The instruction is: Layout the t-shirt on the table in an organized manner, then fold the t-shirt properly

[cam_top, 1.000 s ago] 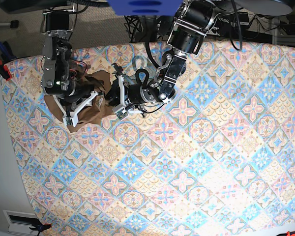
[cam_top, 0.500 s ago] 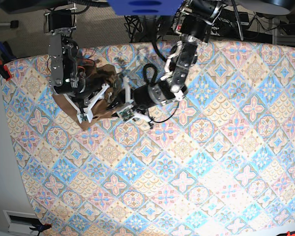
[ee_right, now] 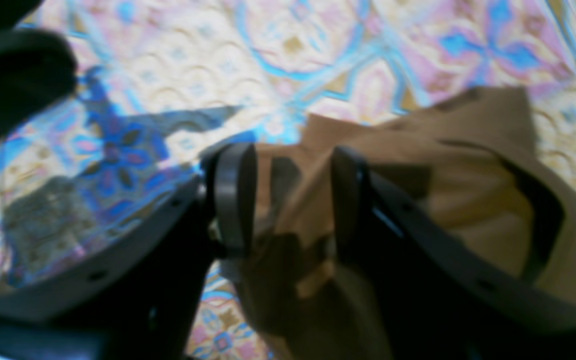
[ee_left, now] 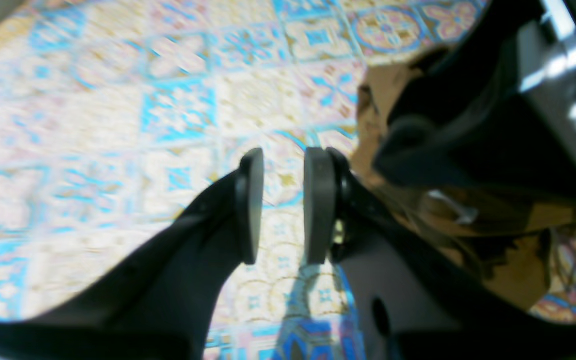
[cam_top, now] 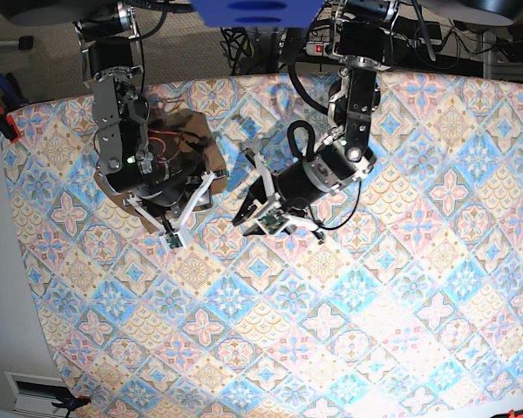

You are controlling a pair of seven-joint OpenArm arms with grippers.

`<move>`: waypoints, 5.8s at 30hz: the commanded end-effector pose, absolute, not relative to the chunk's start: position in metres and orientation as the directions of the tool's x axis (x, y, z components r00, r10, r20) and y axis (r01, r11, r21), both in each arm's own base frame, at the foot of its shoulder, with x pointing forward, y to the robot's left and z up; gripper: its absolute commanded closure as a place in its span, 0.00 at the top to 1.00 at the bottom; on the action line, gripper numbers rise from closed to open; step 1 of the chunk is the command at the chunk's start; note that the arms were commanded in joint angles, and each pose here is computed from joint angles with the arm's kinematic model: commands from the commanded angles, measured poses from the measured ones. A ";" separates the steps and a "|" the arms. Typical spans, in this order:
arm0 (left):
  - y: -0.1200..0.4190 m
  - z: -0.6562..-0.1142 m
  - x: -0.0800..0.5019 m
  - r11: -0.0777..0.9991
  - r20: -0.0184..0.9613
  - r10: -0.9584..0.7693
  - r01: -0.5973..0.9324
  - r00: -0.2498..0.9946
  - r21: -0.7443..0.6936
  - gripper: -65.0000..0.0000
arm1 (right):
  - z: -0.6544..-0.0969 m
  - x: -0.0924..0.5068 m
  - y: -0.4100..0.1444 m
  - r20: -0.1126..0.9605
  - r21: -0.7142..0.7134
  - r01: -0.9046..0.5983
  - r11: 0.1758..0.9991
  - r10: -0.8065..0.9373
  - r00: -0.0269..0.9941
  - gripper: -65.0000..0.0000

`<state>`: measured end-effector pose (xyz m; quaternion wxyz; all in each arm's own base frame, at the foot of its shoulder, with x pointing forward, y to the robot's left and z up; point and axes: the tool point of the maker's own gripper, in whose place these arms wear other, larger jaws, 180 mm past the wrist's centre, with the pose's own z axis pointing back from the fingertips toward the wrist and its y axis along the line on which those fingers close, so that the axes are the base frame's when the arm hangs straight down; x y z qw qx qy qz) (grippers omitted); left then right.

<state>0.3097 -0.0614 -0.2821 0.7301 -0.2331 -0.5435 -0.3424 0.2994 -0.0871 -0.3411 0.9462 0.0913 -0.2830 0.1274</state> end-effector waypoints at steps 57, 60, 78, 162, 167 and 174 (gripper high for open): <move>0.090 -0.343 0.152 0.897 0.834 -0.193 0.437 0.516 -0.062 0.00 | -0.366 0.137 -0.348 0.429 -0.096 0.519 0.849 -0.435 0.791 0.00; 0.092 -0.344 0.150 0.902 0.831 -0.189 0.426 0.524 -0.064 0.00 | -0.366 0.137 -0.348 0.429 -0.096 0.518 0.850 -0.434 0.792 0.00; 0.092 -0.356 0.134 0.901 0.799 -0.193 0.425 0.570 -0.085 0.00 | -0.364 0.141 -0.351 0.452 -0.096 0.518 0.850 -0.427 0.783 0.00; 0.153 -0.566 -0.026 0.955 0.294 -0.133 0.202 0.947 -0.219 0.00 | -0.502 -0.007 -0.351 0.177 -0.136 0.733 0.666 -0.712 0.679 0.00; 0.158 -0.576 -0.035 0.953 0.258 -0.124 0.188 0.958 -0.237 0.00 | -0.510 -0.016 -0.351 0.167 -0.143 0.743 0.654 -0.724 0.670 0.00; 0.166 -0.581 -0.036 0.954 0.243 -0.127 0.186 0.962 -0.237 0.00 | -0.518 -0.043 -0.364 0.146 -0.275 0.681 0.678 -0.671 0.727 0.00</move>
